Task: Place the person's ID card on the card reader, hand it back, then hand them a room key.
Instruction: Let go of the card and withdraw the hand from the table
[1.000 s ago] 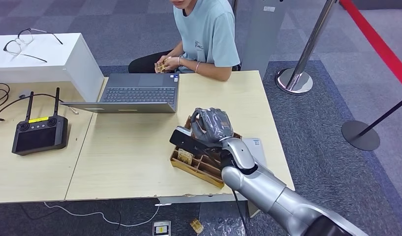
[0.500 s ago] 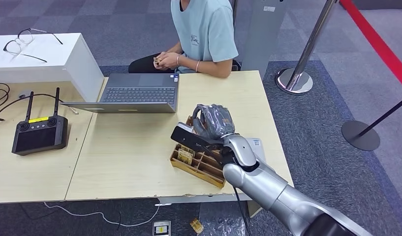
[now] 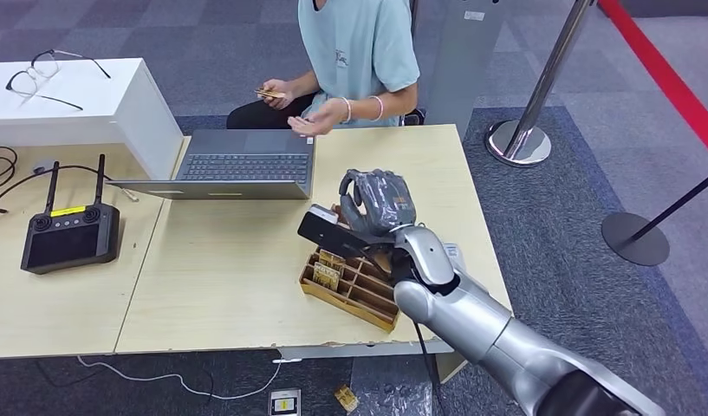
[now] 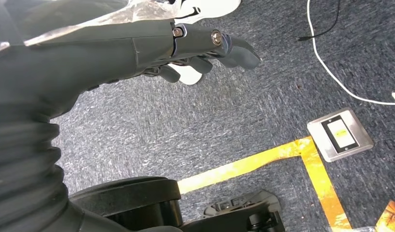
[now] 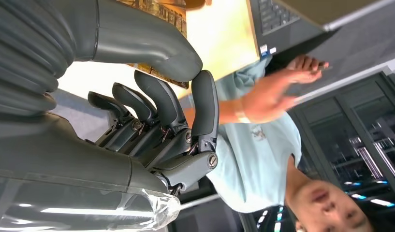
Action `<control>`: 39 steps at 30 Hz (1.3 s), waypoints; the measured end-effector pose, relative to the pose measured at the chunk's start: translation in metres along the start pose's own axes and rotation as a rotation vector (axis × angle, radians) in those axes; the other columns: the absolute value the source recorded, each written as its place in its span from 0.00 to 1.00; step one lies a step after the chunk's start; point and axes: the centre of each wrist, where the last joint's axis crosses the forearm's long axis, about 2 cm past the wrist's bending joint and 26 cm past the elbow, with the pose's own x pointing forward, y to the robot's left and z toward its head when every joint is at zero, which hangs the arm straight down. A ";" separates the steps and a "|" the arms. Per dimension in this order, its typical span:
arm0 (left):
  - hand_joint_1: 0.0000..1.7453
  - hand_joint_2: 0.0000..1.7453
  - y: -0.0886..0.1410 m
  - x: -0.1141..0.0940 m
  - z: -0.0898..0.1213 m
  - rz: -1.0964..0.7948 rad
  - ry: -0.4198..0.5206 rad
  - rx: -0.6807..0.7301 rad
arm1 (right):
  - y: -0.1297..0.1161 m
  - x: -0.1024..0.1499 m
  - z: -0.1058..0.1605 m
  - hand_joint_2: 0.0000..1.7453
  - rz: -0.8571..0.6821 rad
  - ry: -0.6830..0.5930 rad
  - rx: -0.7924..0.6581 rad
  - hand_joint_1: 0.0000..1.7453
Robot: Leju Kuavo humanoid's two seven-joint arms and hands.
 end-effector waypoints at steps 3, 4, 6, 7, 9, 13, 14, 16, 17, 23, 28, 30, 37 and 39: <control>0.00 1.00 0.000 0.000 0.000 0.000 -0.003 0.000 | -0.007 0.003 -0.005 1.00 0.002 -0.009 -0.013 1.00; 0.00 1.00 0.000 0.000 0.000 0.000 -0.004 0.001 | -0.009 0.004 -0.006 1.00 0.003 -0.013 -0.018 1.00; 0.00 1.00 0.000 0.000 0.000 0.001 -0.006 0.001 | -0.013 0.005 -0.010 1.00 0.004 -0.018 -0.030 1.00; 0.00 1.00 0.000 0.000 0.000 0.001 -0.007 0.002 | -0.016 0.006 -0.011 1.00 0.005 -0.021 -0.036 1.00; 0.00 1.00 0.000 0.000 0.000 0.001 -0.008 0.002 | -0.020 0.007 -0.014 1.00 0.009 -0.027 -0.046 1.00; 0.00 1.00 0.000 0.000 0.000 -0.001 -0.009 0.003 | -0.027 0.009 -0.020 1.00 0.017 -0.036 -0.062 1.00; 0.00 1.00 0.000 0.000 0.000 -0.002 -0.010 0.003 | -0.029 0.009 -0.021 1.00 0.019 -0.036 -0.065 1.00; 0.00 1.00 0.000 0.000 0.000 -0.003 -0.011 0.002 | -0.034 0.010 -0.025 1.00 0.022 -0.038 -0.072 1.00; 0.00 1.00 0.000 0.000 0.000 -0.004 -0.011 0.002 | -0.036 0.010 -0.028 1.00 0.024 -0.039 -0.076 1.00; 0.00 1.00 0.000 0.001 0.000 -0.010 -0.015 0.002 | -0.048 0.011 -0.039 1.00 0.033 -0.045 -0.094 1.00; 0.00 1.00 0.000 0.001 0.000 -0.011 -0.018 0.003 | -0.054 0.011 -0.046 1.00 0.046 -0.046 -0.108 1.00; 0.00 1.00 0.001 0.002 0.000 -0.012 -0.019 0.004 | -0.056 0.010 -0.047 1.00 0.050 -0.046 -0.110 1.00; 0.00 1.00 0.002 0.005 -0.001 -0.017 -0.026 0.007 | -0.054 0.006 -0.048 1.00 0.056 -0.032 -0.106 0.01; 0.00 1.00 0.002 0.005 -0.001 -0.019 -0.027 0.007 | -0.053 0.005 -0.048 1.00 0.061 -0.030 -0.105 0.00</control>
